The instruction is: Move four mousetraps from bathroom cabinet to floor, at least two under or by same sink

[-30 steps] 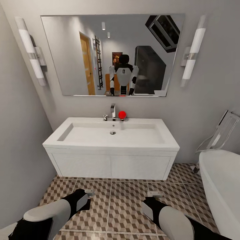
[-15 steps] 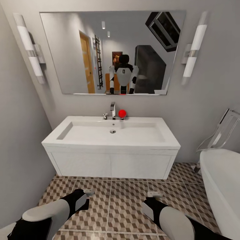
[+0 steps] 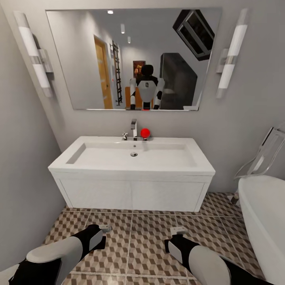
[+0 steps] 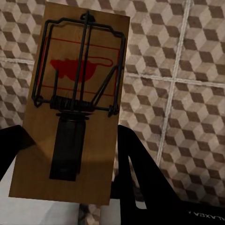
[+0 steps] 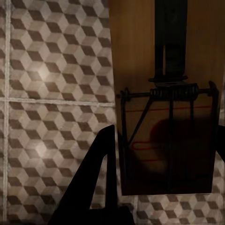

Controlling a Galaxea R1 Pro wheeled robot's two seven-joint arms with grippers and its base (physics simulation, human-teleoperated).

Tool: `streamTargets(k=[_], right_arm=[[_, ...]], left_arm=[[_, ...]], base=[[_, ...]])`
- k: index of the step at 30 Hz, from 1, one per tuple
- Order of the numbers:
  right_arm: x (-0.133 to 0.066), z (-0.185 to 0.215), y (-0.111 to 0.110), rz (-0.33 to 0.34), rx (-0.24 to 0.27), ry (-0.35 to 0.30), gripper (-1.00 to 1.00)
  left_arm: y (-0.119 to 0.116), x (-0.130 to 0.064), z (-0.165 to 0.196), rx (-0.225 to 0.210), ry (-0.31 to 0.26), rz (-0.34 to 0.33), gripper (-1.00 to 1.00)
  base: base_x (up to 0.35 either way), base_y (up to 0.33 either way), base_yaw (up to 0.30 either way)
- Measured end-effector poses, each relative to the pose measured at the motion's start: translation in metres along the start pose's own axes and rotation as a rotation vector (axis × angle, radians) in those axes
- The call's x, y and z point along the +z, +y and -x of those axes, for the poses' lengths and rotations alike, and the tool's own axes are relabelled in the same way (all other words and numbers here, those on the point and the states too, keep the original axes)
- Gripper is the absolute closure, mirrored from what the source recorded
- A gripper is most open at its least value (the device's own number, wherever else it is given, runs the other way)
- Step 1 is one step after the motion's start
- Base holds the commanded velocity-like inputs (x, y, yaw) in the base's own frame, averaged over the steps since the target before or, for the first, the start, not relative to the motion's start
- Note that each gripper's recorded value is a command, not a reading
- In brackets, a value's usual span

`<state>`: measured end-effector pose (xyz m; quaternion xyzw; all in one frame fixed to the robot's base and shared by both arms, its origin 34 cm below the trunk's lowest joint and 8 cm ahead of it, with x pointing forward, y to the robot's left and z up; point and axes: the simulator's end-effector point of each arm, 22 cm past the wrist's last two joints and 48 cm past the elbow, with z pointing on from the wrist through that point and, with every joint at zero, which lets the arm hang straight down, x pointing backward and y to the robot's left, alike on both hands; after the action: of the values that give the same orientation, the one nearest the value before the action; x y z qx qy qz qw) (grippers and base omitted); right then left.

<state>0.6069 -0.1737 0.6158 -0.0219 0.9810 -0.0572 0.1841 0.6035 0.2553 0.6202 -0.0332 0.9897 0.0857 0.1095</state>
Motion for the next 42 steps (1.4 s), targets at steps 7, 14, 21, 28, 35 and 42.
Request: streamTargets(k=[7, 14, 21, 28, 35, 42], right_arm=[[0.01, -0.001, -0.001, -0.008, -0.03, -0.009, 1.0], [0.02, -0.005, -0.001, -0.009, -0.03, -0.009, 1.0], [0.03, -0.009, 0.001, -0.009, -0.03, -0.01, 1.0], [0.041, -0.013, 0.002, -0.009, -0.03, -0.01, 1.0], [0.051, -0.017, 0.003, -0.009, -0.03, -0.01, 1.0], [0.062, -0.022, 0.005, -0.009, -0.03, -0.011, 1.0]], left_arm=[[-0.005, 0.01, -0.002, 0.0, 0.0, -0.005, 1.0], [-0.008, 0.02, -0.005, 0.001, 0.001, -0.005, 1.0], [-0.01, 0.03, -0.007, 0.001, 0.001, -0.005, 1.0], [-0.012, 0.041, -0.009, 0.002, 0.002, -0.006, 1.0], [-0.013, 0.052, -0.013, 0.001, 0.002, -0.006, 1.0], [-0.019, 0.063, -0.016, 0.001, 0.004, -0.028, 1.0]], base=[[0.0, 0.0, 0.0], [0.0, 0.0, 0.0], [0.0, 0.0, 0.0], [0.0, 0.0, 0.0], [0.0, 0.0, 0.0], [0.033, 0.0, 0.0]])
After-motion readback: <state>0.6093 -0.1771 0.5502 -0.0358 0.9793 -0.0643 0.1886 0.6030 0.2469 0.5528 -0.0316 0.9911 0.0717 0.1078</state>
